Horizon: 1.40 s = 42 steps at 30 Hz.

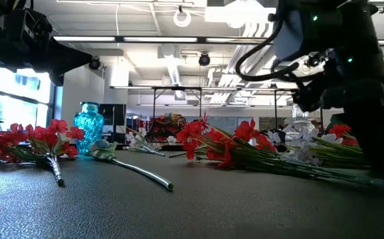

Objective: Sort flowers into vase by color
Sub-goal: Put the white flowers into the transparent vase

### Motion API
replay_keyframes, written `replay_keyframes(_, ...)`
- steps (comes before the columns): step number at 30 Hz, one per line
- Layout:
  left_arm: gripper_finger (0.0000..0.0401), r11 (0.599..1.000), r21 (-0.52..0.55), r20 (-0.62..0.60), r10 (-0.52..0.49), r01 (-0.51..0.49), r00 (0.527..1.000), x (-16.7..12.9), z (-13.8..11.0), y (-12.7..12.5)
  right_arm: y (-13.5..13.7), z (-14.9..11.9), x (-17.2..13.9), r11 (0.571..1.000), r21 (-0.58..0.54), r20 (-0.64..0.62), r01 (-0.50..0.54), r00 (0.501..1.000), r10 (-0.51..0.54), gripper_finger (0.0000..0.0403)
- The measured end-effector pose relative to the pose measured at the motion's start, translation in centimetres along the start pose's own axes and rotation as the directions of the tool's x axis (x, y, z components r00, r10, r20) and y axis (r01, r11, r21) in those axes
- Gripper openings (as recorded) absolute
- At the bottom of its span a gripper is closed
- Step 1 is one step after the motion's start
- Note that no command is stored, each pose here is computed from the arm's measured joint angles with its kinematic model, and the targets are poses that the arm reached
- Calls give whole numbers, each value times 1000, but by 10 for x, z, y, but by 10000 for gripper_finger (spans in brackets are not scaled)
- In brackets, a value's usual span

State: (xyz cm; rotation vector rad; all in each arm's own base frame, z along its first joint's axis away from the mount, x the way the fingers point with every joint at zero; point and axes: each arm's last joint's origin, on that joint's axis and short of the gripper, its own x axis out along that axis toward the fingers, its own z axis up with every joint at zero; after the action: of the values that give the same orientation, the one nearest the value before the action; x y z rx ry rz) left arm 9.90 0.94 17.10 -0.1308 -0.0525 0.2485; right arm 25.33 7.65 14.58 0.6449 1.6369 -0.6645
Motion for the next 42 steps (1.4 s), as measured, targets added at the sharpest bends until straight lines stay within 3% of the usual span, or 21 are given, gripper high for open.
replay_keyframes(11, 1, 1000, 0, -1, 0, 0, 1000, 0, 0, 0, -8, -8, 11, 997, -31, 10, -66, 998, 67, 33)
replay_keyframes(13, 1, 1000, 0, 0, 0, 0, 1000, 0, 0, 0, -8, -15, 7, 997, -33, 59, -64, 996, 66, 10)
replay_keyframes(16, 1, 1000, 0, 0, 0, 0, 1000, 0, 0, 0, -13, -26, -5, 998, -12, 164, -58, 985, 59, 11)
replay_keyframes(20, 1, 1000, 0, 0, 0, 0, 1000, 0, 0, 0, -18, -46, -32, 991, 12, 363, -130, 925, 117, 5)
replay_keyframes(22, 1, 1000, 0, 0, 0, 0, 1000, 0, 0, 0, -23, -57, -44, 987, 2, 478, -163, 867, 142, 2)
replay_keyframes(24, 1, 1000, 0, 0, 0, 0, 1000, 0, 0, 0, -28, -65, -57, 981, -27, 617, -194, 769, 169, 4)
replay_keyframes(27, 1, 1000, 0, 0, 0, 0, 1000, 0, 0, 0, -31, -74, -73, 978, -95, 807, -186, 561, 185, 2)
replay_keyframes(31, 1, 1000, 0, 0, 0, 0, 1000, 0, 0, 0, -29, -74, -93, 992, -109, 962, -62, 244, 120, 1)
replay_keyframes(34, 1, 1000, 0, 0, 0, 0, 1000, 0, 0, 0, -28, -70, -100, 999, -28, 995, 46, 94, 24, 1)
replay_keyframes(36, 1, 1000, 0, 0, 0, 0, 1000, 0, 0, 0, -32, -65, -102, 996, 27, 998, 84, 59, -32, 0)
replay_keyframes(38, 1, 1000, 0, 0, 0, 0, 1000, 0, 0, 0, -37, -58, -102, 993, 60, 995, 97, 68, -67, 0)
replay_keyframes(40, 1, 1000, 0, 1, 0, 0, 1000, 0, 0, 0, -43, -49, -101, 991, 69, 991, 115, 106, -81, 0)
replay_keyframes(42, 1, 1000, -1, 5, -1, 1, 1000, 0, 0, 0, -45, -37, -100, 994, 12, 983, 113, 180, -33, 0)
